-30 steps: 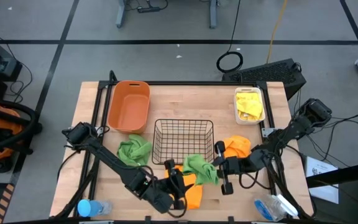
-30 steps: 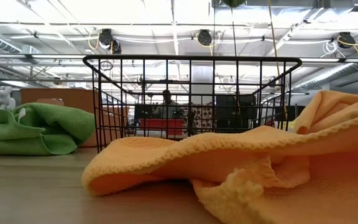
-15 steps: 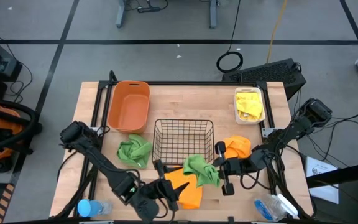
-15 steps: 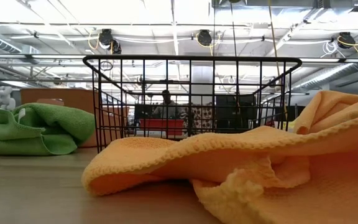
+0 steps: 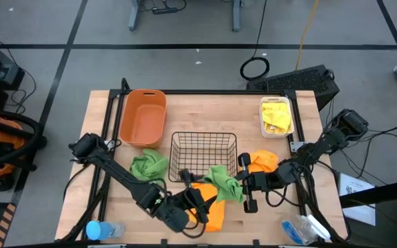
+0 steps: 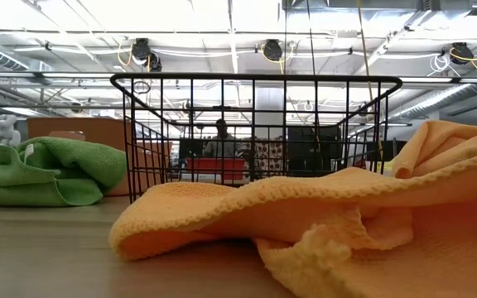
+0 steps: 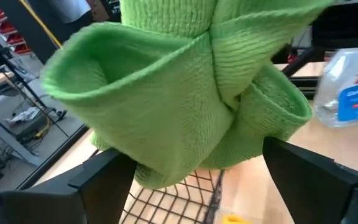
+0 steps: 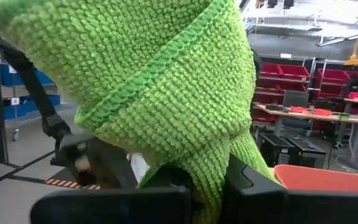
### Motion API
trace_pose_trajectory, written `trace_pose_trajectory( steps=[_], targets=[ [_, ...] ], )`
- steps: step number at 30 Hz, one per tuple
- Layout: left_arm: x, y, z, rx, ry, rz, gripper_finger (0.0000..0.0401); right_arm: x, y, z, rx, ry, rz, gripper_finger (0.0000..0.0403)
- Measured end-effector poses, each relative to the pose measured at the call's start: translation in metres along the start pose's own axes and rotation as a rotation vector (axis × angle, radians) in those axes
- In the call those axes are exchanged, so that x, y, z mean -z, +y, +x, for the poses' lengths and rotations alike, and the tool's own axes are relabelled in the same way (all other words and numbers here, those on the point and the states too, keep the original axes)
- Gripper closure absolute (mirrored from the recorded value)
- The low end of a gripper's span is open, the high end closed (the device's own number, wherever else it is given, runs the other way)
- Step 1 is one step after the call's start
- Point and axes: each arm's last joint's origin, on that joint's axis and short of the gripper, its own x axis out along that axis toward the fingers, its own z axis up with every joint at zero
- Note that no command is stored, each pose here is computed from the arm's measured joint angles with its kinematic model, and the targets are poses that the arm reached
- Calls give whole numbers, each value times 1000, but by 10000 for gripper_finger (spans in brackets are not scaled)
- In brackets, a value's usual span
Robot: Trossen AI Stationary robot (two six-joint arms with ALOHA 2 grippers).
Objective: Sort microfiber towel by color & place in baskets
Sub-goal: Put the right green microfiber towel into the orange bin
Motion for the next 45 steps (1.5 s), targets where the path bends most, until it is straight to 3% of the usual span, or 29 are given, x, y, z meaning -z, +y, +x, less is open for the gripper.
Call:
trace_pose_trajectory(
  steps=[5,10,14,20,27,41,45],
  targets=[
    [-3,2,4,19,-9,-24,48,1,-5,2,19,1,-6,387],
    [-6,-7,-8,44,-47,58,48,1,-6,3,24,0,-7,387],
    [-6,-1,-6,-110,-51,142,48,1,-6,3,24,1,-5,387],
    [-4,-10,-4,142,-42,78,48,1,-6,3,22,2,-3,387],
    [1,-13,4,50,-49,75,48,3,-6,3,22,18,5,387],
    [-5,-5,15,25,-76,117,50,5,-6,3,23,41,24,387],
    [-7,-1,22,41,-78,110,83,6,-6,3,22,49,25,387]
  ],
)
